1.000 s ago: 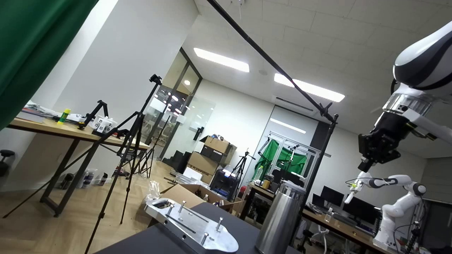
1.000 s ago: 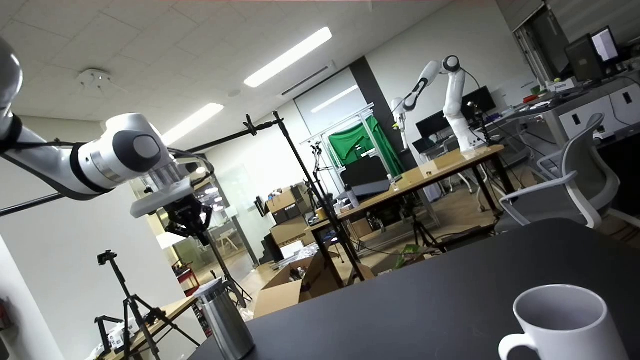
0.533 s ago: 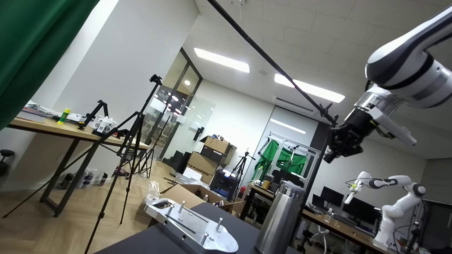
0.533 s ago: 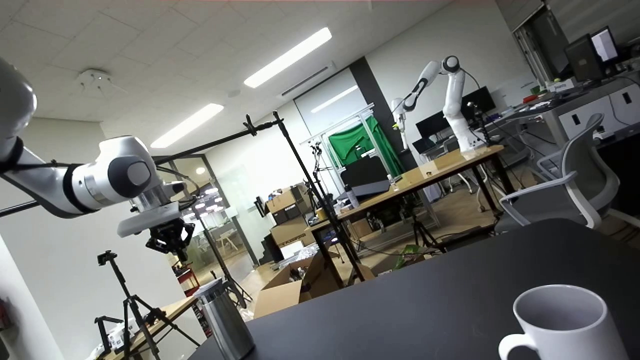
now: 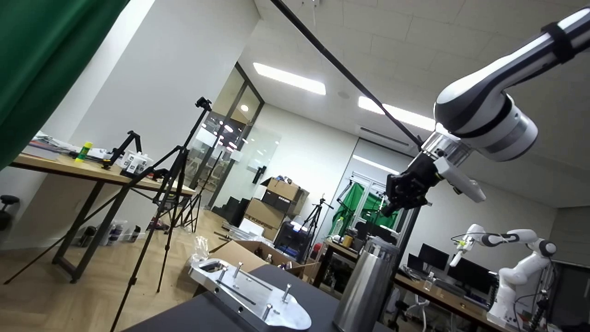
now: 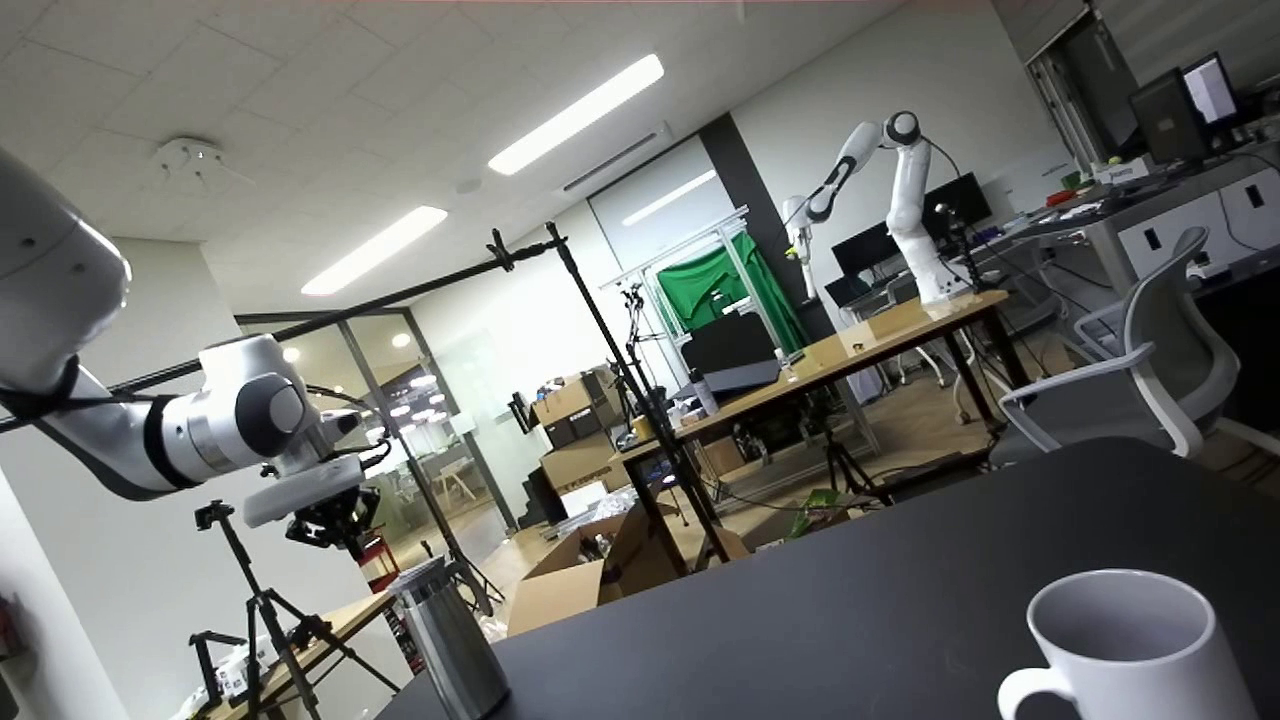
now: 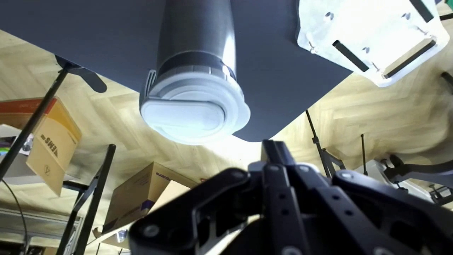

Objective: Open the mouth of the flask

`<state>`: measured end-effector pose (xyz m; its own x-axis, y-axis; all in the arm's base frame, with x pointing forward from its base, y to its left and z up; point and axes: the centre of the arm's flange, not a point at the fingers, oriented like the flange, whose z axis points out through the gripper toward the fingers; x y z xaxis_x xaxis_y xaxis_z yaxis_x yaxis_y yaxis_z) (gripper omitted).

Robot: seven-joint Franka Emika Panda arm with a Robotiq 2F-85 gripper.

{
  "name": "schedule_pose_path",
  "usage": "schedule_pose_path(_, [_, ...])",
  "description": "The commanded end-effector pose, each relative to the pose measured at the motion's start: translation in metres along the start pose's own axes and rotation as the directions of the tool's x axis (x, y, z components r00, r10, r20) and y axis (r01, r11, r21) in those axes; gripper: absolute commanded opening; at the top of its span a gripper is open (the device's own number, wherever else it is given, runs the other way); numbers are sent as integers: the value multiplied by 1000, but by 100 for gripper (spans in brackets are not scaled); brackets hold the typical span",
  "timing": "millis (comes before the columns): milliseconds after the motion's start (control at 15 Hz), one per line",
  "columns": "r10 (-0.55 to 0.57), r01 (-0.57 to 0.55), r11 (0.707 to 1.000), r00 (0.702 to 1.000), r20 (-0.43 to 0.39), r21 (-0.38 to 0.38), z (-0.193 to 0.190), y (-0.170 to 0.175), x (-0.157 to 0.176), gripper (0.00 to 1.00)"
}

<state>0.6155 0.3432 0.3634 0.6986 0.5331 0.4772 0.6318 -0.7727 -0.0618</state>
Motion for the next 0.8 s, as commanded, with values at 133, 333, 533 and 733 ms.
schedule_pose_path(133, [-108, 104, 992, 992, -59, -74, 27, 0, 21, 0])
schedule_pose_path(333, [-159, 155, 982, 987, -31, -108, 37, 0, 23, 0])
schedule_pose_path(533, [-209, 208, 967, 978, 9, -149, 48, 4, 22, 0])
schedule_pose_path(733, [-236, 238, 956, 971, 36, -172, 59, 9, 19, 0])
